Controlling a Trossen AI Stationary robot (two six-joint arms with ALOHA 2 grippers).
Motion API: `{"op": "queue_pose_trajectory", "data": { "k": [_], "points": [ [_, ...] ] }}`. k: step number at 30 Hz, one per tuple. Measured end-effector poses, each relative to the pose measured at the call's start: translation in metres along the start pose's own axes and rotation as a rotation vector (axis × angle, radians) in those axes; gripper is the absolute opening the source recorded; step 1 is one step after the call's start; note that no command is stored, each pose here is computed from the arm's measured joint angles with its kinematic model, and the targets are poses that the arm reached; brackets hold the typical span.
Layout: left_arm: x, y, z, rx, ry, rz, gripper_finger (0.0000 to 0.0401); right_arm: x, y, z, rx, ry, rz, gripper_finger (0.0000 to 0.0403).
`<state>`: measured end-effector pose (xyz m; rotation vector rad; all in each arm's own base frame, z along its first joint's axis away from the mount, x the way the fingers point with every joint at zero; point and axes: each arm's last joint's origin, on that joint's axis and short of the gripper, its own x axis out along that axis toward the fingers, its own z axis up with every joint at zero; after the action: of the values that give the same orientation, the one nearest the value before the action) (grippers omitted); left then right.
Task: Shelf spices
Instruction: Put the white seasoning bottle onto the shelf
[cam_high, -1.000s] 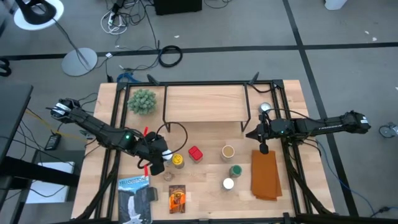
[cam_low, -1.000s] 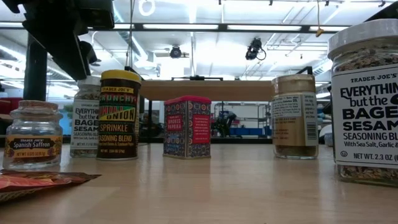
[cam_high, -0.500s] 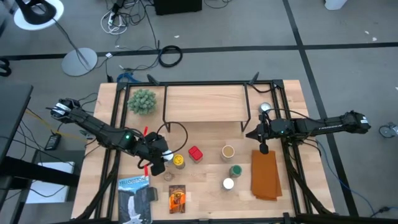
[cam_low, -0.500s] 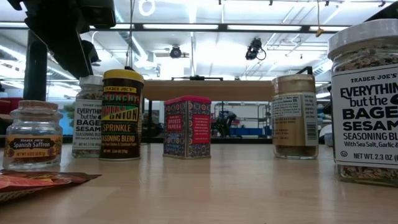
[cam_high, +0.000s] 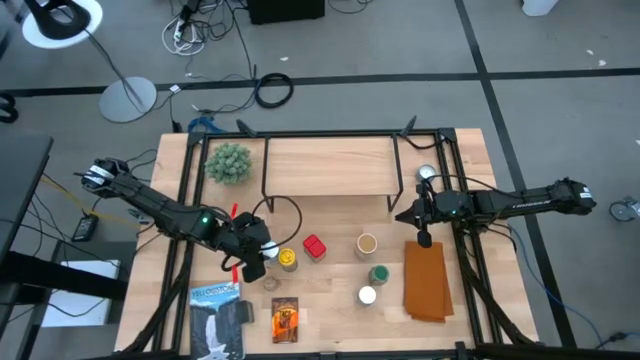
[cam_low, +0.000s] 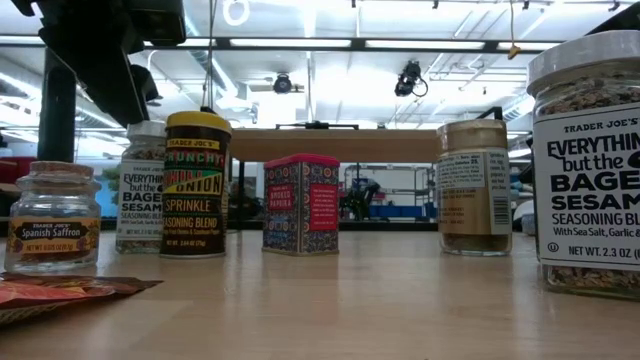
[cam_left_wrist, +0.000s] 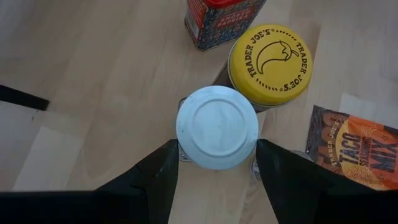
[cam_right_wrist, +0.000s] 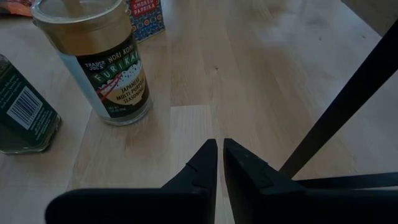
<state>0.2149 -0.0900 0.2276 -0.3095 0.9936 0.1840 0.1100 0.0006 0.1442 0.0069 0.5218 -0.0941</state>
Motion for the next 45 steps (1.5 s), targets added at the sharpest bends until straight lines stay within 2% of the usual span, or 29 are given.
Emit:
{"op": "queue_pose_trajectory", "data": {
  "k": [11,20,33,45],
  "points": [
    [0.0000,-0.0004,0.0006,0.030,-0.006,-0.004,0.0219,0.0000,0.0000,0.0000,0.000,0.000,0.000,0.0029],
    [-0.0007,-0.0069,0.0084,0.008,-0.087,-0.071,0.0219,0.0000,0.0000,0.0000,0.000,0.000,0.000,0.0029],
    [-0.0009,-0.0080,0.0098,0.204,-0.110,-0.069,0.0219,0.0000,0.0000,0.0000,0.000,0.000,0.000,0.0029],
    [-0.0009,-0.0080,0.0098,0.205,-0.110,-0.069,0.0219,0.0000,0.0000,0.0001,0.000,-0.001,0.000,0.0025]
  ]
}}
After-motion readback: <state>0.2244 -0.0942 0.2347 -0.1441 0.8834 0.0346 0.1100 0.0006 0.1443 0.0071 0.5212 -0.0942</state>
